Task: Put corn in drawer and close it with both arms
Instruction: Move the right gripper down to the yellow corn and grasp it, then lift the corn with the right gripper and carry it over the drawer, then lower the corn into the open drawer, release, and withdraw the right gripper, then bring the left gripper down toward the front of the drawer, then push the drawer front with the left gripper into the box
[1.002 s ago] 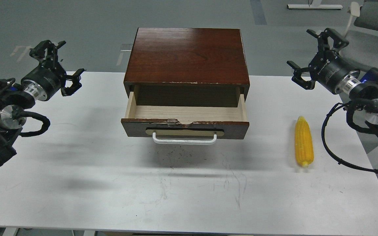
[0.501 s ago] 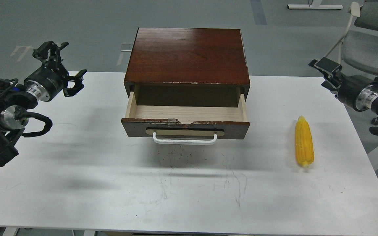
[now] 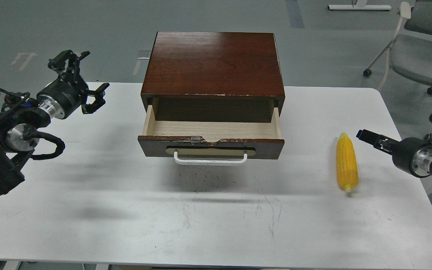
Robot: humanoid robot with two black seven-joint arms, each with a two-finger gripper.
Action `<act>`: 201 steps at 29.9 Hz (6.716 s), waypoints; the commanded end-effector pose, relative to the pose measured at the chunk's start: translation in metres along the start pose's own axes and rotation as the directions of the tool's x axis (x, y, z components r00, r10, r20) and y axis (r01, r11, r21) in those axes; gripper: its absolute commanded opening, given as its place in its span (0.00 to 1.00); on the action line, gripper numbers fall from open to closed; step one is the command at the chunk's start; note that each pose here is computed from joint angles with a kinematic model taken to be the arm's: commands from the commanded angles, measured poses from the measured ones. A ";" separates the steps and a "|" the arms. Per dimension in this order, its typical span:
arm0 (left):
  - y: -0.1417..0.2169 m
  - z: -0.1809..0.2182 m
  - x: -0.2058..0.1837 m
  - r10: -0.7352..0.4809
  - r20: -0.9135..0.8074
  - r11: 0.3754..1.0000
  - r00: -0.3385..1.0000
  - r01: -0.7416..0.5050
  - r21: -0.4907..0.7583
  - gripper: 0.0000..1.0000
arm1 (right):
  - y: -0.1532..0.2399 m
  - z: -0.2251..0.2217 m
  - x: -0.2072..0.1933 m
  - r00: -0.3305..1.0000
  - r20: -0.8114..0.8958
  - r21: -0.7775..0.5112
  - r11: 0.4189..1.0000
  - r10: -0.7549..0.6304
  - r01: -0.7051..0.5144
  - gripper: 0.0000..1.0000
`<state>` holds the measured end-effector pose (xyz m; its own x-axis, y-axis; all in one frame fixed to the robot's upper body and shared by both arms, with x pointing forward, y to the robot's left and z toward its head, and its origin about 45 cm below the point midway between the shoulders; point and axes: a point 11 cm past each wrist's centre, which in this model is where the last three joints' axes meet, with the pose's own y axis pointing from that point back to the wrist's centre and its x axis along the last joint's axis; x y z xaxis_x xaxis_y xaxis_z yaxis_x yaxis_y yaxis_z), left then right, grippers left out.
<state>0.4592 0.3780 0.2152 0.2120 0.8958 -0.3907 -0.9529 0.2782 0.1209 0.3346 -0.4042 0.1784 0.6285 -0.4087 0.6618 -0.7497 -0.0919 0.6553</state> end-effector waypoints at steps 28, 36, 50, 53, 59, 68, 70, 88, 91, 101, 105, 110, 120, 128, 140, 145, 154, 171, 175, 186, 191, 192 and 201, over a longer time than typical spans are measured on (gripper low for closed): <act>0.007 0.002 0.009 0.021 -0.003 1.000 1.000 -0.021 -0.008 0.98 | -0.050 -0.020 -0.058 0.977 -0.167 -0.020 0.991 -0.131 0.130 0.08; 0.009 0.006 0.013 0.029 0.003 1.000 1.000 -0.029 -0.013 0.98 | -0.046 -0.057 -0.008 0.973 -0.230 0.102 0.994 -0.023 0.047 0.05; 0.009 0.007 0.013 0.029 0.003 0.999 1.000 -0.029 -0.014 0.98 | 0.048 -0.209 0.138 0.250 -0.802 0.585 0.797 0.542 0.149 0.04; 0.011 0.010 0.017 0.037 0.009 0.999 0.999 -0.037 -0.017 0.98 | 0.034 -0.231 0.110 0.172 -0.795 0.606 0.761 0.581 0.231 0.04; 0.017 0.018 0.025 0.054 0.023 0.998 0.998 -0.053 -0.025 0.98 | 0.013 -0.271 0.047 0.119 -0.742 0.646 0.657 0.660 0.389 0.05; 0.022 0.025 0.032 0.069 0.034 0.997 0.997 -0.068 -0.031 0.98 | -0.011 -0.291 0.019 0.090 -0.739 0.629 0.637 0.667 0.445 0.10; 0.024 0.027 0.034 0.075 0.038 0.997 0.996 -0.074 -0.033 0.98 | -0.016 -0.292 0.018 0.091 -0.741 0.629 0.640 0.665 0.442 0.13; 0.032 0.038 0.045 0.100 0.055 0.994 0.993 -0.097 -0.044 0.98 | -0.033 -0.297 -0.028 0.149 -0.732 0.638 0.591 0.665 0.494 0.87; 0.032 0.038 0.045 0.100 0.055 0.994 0.993 -0.097 -0.044 0.98 | -0.032 -0.297 -0.025 0.152 -0.729 0.643 0.591 0.667 0.487 0.96; 0.033 0.039 0.046 0.101 0.055 0.994 0.993 -0.098 -0.046 0.98 | -0.026 -0.312 -0.016 0.192 -0.680 0.702 0.554 0.708 0.448 0.98; 0.032 0.040 0.045 0.100 0.056 0.994 0.993 -0.098 -0.047 0.98 | -0.015 -0.331 -0.001 0.270 -0.622 0.770 0.510 0.735 0.384 0.98; 0.032 0.039 0.045 0.099 0.055 0.994 0.994 -0.096 -0.048 0.98 | 0.014 -0.372 0.038 0.495 -0.461 0.886 0.405 0.736 0.223 0.98; 0.029 0.046 0.041 0.090 0.081 0.995 0.993 -0.086 -0.050 0.98 | 0.048 -0.365 0.182 0.963 0.264 0.814 0.525 0.045 -0.248 0.98; 0.032 0.091 0.036 0.068 0.317 0.986 0.946 -0.015 -0.166 0.98 | 0.003 -0.211 0.225 0.575 0.729 0.639 0.670 -0.372 -0.378 0.97; 0.037 0.134 0.006 0.007 0.679 0.985 0.734 0.113 -0.132 0.98 | -0.042 -0.073 0.143 0.258 0.908 0.412 0.814 -0.330 -0.409 0.98; 0.049 0.156 -0.081 0.146 0.969 0.937 0.198 0.285 -0.200 0.98 | -0.040 -0.051 0.137 0.245 0.923 0.375 0.834 -0.296 -0.406 0.99; 0.087 0.087 -0.191 0.363 0.855 0.717 -0.370 0.697 -0.003 0.52 | -0.046 -0.034 0.114 0.228 0.934 0.346 0.861 -0.276 -0.373 0.99; 0.124 -0.023 -0.236 0.220 0.818 0.518 -0.531 0.774 0.364 0.00 | -0.051 -0.010 0.088 0.214 0.948 0.296 0.897 -0.235 -0.329 0.97; 0.124 -0.034 -0.247 0.225 0.822 0.482 -0.523 0.793 0.373 0.00 | -0.053 -0.013 0.087 0.214 0.947 0.301 0.896 -0.240 -0.327 0.97; 0.132 -0.087 -0.219 -0.024 0.689 0.462 -0.725 0.603 0.651 0.00 | -0.054 -0.009 0.086 0.214 0.953 0.278 0.904 -0.216 -0.326 0.97; 0.127 -0.092 -0.206 -0.113 0.639 0.475 -0.761 0.524 0.707 0.00 | -0.054 -0.008 0.086 0.214 0.953 0.277 0.904 -0.216 -0.325 0.97; 0.125 -0.092 -0.204 -0.122 0.634 0.480 -0.764 0.514 0.711 0.00 | -0.054 -0.008 0.086 0.213 0.953 0.276 0.904 -0.214 -0.325 0.97; 0.120 -0.093 -0.198 -0.133 0.630 0.494 -0.765 0.500 0.712 0.00 | -0.054 -0.006 0.082 0.217 0.953 0.274 0.908 -0.212 -0.316 0.97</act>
<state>0.2815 0.2015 0.2230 0.0994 -0.5036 0.8582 -0.2070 0.8331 0.5129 0.4283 -0.4277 0.1996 0.0953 -0.9342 -0.3438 -0.9372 -0.2006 0.2852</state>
